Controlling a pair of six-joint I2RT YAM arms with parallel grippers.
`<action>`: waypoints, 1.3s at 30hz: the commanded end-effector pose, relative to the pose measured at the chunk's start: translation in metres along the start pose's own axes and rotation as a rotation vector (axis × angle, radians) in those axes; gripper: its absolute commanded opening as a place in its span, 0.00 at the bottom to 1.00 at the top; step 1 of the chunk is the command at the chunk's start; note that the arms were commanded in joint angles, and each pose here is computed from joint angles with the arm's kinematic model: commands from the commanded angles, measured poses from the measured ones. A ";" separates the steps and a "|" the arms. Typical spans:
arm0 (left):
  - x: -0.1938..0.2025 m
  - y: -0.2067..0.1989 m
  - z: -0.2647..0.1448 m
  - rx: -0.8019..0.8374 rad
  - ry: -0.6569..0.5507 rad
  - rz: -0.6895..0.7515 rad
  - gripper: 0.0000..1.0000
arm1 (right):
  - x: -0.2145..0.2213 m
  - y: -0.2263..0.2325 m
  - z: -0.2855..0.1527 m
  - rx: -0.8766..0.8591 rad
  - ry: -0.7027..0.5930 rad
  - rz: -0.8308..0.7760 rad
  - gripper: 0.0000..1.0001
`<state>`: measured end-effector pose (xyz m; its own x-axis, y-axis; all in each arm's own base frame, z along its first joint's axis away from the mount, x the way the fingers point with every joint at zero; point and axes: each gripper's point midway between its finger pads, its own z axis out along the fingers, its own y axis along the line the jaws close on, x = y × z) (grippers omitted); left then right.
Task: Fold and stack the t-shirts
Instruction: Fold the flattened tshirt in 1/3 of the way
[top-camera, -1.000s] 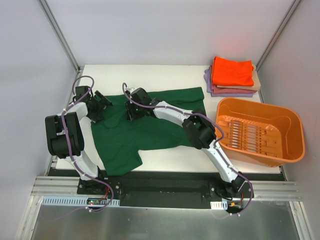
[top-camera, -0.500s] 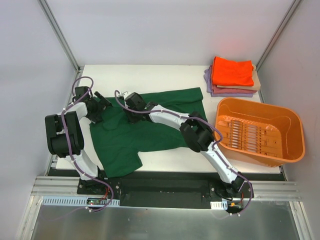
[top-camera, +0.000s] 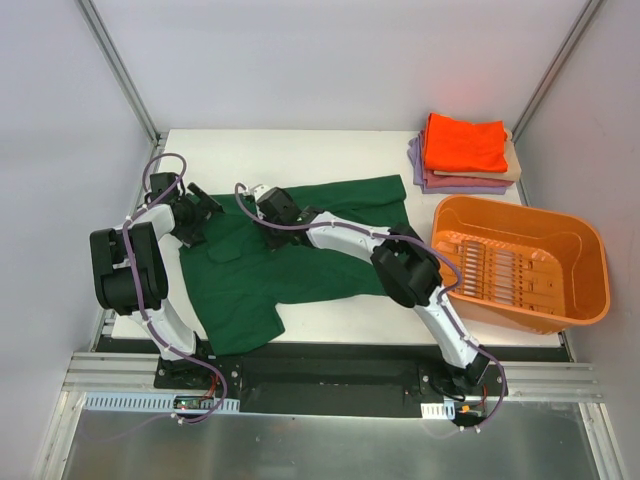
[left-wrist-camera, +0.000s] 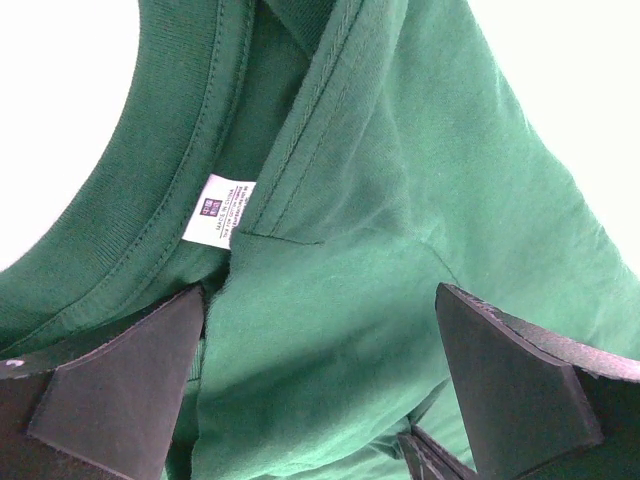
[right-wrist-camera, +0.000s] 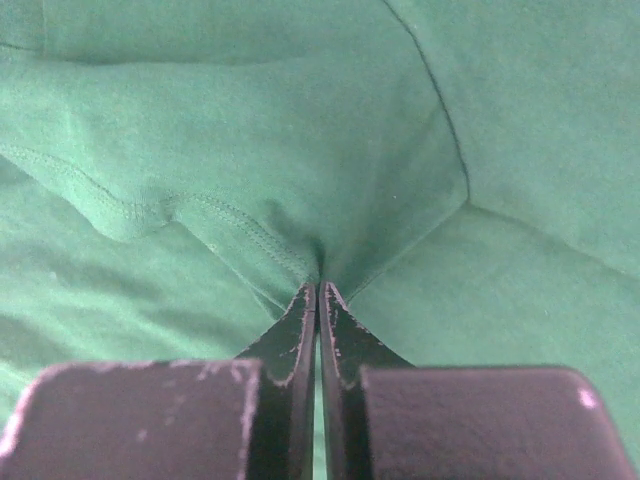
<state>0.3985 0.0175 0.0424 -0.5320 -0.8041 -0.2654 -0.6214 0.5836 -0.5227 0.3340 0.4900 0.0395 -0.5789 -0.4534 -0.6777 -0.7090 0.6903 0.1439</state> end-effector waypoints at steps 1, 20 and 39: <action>-0.006 0.014 0.000 -0.064 -0.010 -0.022 0.99 | -0.034 0.007 -0.038 -0.013 -0.100 -0.015 0.00; -0.015 0.003 -0.063 -0.065 -0.103 0.032 0.99 | -0.041 -0.027 -0.102 -0.053 -0.127 0.107 0.96; -0.028 -0.076 -0.019 -0.083 -0.092 0.296 0.99 | -0.011 -0.265 -0.097 0.245 0.021 0.478 0.96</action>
<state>0.4361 -0.0289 0.1377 -0.6254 -0.6205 -0.4732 -0.4277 0.7797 -0.4572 0.4811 0.2730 0.0910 -0.7878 -0.0361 -0.6149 -0.2840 0.9071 0.3107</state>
